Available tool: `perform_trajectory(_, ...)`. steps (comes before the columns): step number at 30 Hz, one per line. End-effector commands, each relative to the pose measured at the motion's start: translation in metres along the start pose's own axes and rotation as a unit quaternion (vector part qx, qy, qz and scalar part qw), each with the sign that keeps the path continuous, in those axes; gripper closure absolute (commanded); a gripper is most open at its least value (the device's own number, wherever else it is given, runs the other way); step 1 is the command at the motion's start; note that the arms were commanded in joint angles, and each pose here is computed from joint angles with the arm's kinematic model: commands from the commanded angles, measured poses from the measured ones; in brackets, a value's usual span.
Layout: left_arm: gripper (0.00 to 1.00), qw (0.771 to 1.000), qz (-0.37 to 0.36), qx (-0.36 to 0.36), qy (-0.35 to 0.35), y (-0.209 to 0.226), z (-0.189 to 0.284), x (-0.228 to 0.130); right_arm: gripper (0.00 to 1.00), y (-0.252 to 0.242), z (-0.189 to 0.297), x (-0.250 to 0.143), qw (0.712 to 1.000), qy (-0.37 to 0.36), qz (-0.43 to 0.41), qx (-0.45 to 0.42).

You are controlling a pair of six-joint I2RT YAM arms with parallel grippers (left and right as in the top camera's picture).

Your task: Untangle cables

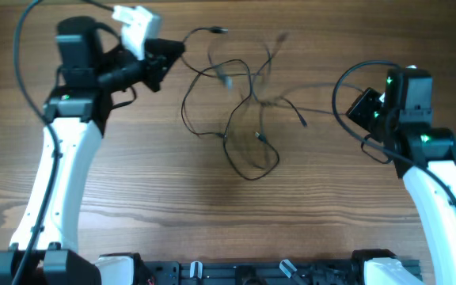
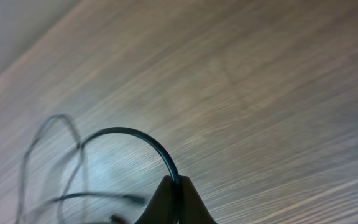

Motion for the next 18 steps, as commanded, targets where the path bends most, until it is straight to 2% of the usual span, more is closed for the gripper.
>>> perform_trajectory(1, 0.94, 0.999, 0.015, 0.029, -0.016, 0.01, 0.023, 0.01, 0.96, -0.023, -0.012, 0.006, 0.999, 0.004, -0.023, -0.048)
perform_trajectory(10, 0.92, 0.999, 0.026, 0.02, 0.001, 0.005, 0.02, 0.002, 0.96, -0.012, -0.017, 0.004, 1.0, 0.018, 0.005, -0.007)
perform_trajectory(12, 0.89, 1.0, 0.027, 0.013, 0.008, -0.001, 0.016, -0.002, 0.96, 0.006, -0.016, 0.006, 0.998, 0.017, 0.026, 0.045)
perform_trajectory(13, 0.83, 1.0, 0.026, 0.008, 0.012, -0.005, 0.013, -0.003, 0.95, 0.017, -0.015, 0.009, 0.996, 0.013, 0.031, 0.078)
perform_trajectory(18, 0.82, 0.999, 0.015, -0.022, 0.032, -0.03, -0.003, -0.012, 0.96, 0.061, -0.003, 0.022, 0.978, -0.009, 0.047, 0.203)
Point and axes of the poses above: each gripper's point midway between its finger pads, its own z axis back along the fingers, its own y axis along the line the jaws close on, x = y × z, the point moved 1 cm from there along z, back along the fingers, and after that the axes turned 12 degrees about z, right-handed, at the moved point
